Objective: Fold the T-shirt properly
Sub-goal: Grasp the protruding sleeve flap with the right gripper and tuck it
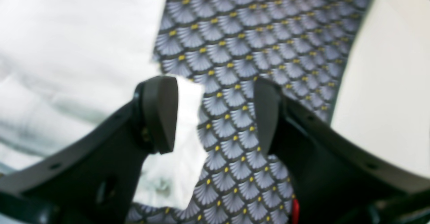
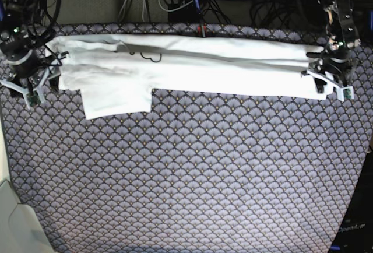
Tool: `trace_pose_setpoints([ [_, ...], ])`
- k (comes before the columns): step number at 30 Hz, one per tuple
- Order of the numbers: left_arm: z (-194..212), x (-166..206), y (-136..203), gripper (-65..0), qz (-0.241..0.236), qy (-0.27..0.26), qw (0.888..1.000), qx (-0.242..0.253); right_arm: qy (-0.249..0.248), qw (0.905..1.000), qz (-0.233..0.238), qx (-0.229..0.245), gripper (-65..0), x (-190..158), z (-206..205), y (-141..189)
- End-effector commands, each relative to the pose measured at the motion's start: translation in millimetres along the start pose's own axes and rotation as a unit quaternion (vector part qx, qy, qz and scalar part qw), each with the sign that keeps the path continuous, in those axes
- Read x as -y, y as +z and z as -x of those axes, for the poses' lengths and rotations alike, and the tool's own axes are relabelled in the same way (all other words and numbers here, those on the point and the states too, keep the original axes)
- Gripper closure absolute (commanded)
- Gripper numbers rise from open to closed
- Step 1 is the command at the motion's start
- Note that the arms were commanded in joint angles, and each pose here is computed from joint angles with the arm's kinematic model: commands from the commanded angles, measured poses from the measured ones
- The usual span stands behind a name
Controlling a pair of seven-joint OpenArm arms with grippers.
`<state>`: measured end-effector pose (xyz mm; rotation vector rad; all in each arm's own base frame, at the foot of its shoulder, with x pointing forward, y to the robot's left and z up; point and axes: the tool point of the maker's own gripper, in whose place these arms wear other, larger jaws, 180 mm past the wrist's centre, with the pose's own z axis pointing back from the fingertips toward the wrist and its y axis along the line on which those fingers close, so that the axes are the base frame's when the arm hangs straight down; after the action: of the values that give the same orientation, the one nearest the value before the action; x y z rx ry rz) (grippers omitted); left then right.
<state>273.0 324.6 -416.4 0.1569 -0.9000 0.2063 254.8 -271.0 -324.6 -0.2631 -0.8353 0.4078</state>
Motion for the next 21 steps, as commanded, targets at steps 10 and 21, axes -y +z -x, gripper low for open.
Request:
trace_pose_setpoints([
  [10,-17.5,-5.1,1.2,-27.7,-0.006,-0.004,1.0,0.025,0.011,0.9986,-0.032,0.042,-36.7,-18.2,-43.5,-20.7],
  [21,-9.0,-2.2,2.7,-27.7,-0.003,0.0,1.0,0.017,-0.025,0.9953,-0.092,-0.019,-36.8,-40.3,-40.3,-79.2],
])
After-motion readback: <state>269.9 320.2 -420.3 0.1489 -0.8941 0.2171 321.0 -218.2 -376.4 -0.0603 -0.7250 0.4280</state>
